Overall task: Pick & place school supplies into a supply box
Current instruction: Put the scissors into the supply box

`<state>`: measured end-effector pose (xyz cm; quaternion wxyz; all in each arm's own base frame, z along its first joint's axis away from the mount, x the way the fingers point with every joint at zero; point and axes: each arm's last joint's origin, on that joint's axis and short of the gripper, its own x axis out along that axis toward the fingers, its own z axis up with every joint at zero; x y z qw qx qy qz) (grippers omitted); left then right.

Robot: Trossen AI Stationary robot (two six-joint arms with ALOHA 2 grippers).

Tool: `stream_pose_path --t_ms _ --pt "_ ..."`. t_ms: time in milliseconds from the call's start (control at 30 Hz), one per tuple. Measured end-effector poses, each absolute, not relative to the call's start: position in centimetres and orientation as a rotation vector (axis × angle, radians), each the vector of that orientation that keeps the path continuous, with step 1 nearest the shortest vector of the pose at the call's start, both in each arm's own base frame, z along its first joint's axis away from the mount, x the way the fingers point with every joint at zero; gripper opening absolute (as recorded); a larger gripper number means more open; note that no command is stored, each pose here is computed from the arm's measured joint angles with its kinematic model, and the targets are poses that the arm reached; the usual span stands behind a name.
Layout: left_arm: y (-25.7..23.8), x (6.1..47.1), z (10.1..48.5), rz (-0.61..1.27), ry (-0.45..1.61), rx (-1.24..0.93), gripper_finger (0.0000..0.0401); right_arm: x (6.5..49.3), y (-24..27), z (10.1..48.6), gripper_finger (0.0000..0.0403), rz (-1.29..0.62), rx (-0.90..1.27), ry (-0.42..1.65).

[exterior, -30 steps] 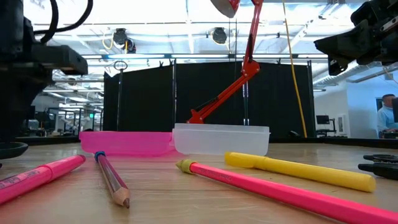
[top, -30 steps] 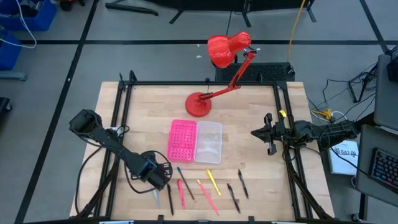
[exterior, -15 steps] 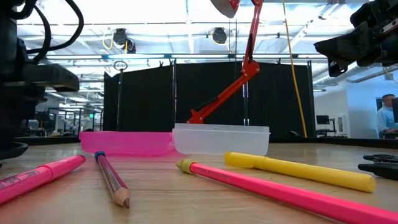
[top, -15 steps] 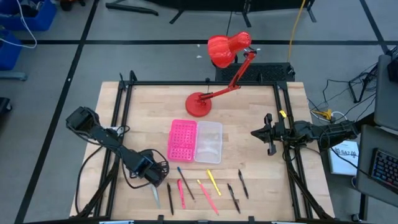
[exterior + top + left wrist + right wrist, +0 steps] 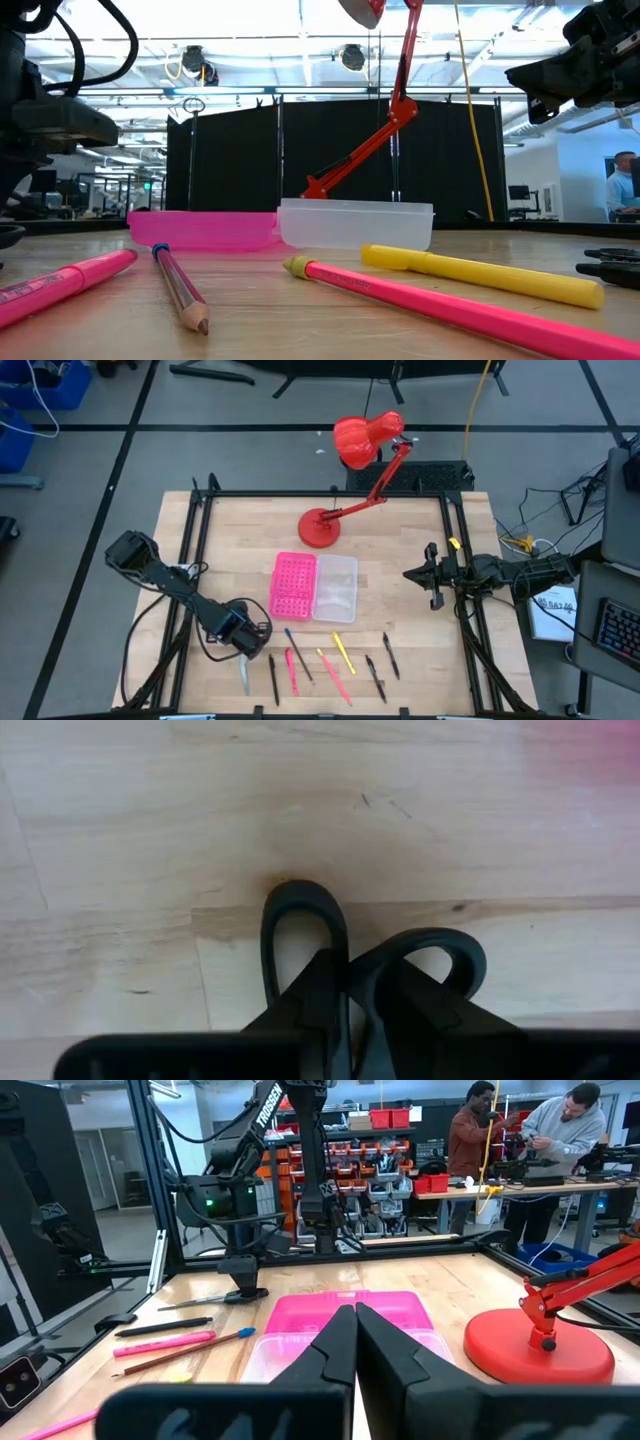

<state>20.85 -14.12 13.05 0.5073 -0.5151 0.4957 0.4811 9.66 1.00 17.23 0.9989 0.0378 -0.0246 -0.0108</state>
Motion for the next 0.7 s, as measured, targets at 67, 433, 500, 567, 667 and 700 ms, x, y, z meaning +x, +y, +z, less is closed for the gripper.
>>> stream_pose_path --t_ms 67,433,500,567,667,700 --pt "-14.1 20.9 14.0 1.150 1.184 -1.217 0.0059 9.7 1.0 17.2 0.0000 -0.021 0.075 -0.049" --pt "-12.8 23.9 21.3 1.070 1.059 -1.139 0.0059 9.7 1.0 17.2 0.0000 -0.022 0.076 -0.048" --pt "-12.0 25.3 23.1 1.023 1.014 -1.150 0.0059 9.7 1.0 17.2 0.0000 -0.022 0.076 -0.048" --pt "-10.9 26.7 24.6 0.966 0.970 -1.149 0.0059 9.7 1.0 17.2 0.0000 -0.022 0.077 -0.047" --pt "-8.9 28.7 26.4 0.930 0.910 -1.128 0.0059 9.7 1.0 17.2 0.0000 -0.023 0.079 -0.047" --pt "-8.2 29.4 26.9 0.918 0.899 -1.122 0.0059 9.7 1.0 17.2 0.0000 -0.022 0.079 -0.047"
